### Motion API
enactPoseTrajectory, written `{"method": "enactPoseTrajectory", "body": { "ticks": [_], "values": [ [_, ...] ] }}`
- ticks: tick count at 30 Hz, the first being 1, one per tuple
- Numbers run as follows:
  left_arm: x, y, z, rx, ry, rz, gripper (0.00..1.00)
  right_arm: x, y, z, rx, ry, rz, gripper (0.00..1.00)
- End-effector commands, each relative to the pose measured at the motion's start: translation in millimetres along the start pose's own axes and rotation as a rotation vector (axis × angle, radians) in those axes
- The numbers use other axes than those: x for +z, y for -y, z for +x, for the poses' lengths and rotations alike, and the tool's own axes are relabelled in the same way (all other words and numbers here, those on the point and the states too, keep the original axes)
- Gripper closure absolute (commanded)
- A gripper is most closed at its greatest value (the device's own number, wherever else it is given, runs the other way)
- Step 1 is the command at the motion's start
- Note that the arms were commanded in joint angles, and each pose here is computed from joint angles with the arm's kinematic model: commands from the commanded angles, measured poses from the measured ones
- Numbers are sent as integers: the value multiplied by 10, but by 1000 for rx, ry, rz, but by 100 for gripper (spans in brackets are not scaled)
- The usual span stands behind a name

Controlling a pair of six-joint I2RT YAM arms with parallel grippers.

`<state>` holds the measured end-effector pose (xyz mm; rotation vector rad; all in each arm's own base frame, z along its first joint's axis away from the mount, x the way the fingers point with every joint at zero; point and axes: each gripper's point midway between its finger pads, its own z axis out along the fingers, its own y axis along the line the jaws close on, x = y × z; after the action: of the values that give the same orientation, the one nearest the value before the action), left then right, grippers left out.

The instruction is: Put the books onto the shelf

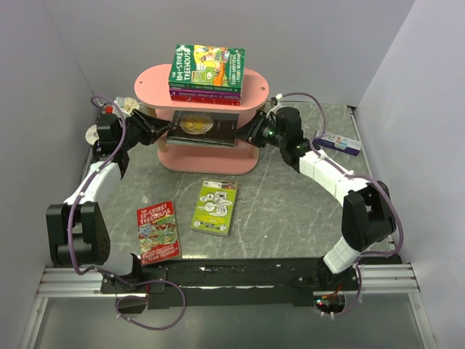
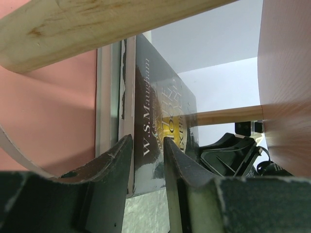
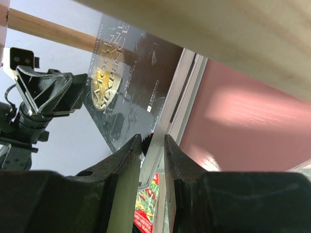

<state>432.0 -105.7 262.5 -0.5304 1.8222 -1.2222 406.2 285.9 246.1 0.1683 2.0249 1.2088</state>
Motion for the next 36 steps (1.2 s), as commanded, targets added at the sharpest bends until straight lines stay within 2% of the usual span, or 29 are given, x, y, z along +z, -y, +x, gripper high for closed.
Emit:
{"method": "enactPoseTrajectory", "body": {
  "ticks": [1,36],
  "values": [
    [-51,225,3,56,0,73,63,53,-263,-126,-49,29,-61,69],
    [-83,271,-7,62,2,82,62,158,-237,-192,-47,24,-36,65]
  ]
}}
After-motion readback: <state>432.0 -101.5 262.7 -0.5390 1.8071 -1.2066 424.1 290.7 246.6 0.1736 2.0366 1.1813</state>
